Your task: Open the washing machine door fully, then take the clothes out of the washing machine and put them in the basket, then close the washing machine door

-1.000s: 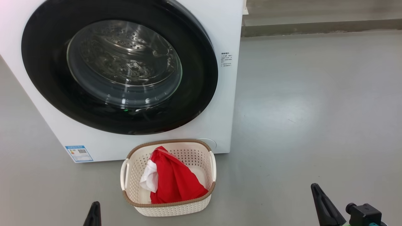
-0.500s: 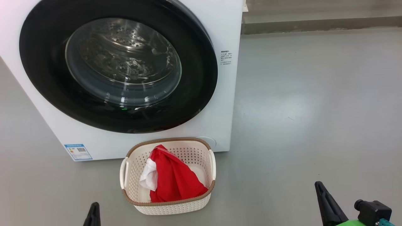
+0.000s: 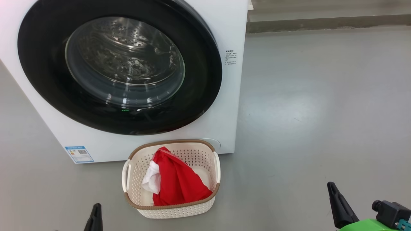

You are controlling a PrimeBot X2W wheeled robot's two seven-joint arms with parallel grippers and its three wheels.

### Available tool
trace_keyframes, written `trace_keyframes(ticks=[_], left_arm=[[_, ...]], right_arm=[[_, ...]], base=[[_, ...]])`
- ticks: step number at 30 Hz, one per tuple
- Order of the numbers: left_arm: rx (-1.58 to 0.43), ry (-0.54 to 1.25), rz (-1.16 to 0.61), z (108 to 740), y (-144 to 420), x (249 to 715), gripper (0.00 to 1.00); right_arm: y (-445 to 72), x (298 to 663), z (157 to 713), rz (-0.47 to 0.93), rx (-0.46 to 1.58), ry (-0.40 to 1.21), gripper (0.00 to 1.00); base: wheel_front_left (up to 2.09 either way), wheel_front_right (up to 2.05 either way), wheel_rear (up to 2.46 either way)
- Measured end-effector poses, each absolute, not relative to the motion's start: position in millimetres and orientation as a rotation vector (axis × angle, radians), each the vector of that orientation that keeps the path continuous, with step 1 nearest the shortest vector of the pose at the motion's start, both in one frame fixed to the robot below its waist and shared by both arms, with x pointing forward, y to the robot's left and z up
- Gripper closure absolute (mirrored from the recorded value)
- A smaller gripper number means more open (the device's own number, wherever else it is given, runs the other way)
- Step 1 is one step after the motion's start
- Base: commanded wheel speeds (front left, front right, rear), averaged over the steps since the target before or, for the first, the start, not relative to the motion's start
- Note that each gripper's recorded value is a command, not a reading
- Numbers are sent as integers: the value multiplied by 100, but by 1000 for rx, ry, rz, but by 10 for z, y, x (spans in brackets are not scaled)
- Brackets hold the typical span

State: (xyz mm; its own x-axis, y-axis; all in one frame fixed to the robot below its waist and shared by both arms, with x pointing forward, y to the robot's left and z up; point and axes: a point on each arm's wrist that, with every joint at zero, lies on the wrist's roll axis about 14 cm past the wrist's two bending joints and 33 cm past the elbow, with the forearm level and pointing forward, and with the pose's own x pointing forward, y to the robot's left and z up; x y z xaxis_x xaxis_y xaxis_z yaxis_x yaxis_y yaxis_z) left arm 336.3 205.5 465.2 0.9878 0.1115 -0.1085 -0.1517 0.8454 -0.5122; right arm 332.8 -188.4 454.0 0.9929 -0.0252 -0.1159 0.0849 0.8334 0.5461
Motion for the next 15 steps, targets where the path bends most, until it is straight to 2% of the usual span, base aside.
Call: trace_keyframes(ticks=[15], left_arm=[[-717, 91, 144, 4639, 2038, 3426, 100]], right_arm=[[-1920, 3388, 4551, -86, 745, 108, 100]], base=[[0, 0, 0]])
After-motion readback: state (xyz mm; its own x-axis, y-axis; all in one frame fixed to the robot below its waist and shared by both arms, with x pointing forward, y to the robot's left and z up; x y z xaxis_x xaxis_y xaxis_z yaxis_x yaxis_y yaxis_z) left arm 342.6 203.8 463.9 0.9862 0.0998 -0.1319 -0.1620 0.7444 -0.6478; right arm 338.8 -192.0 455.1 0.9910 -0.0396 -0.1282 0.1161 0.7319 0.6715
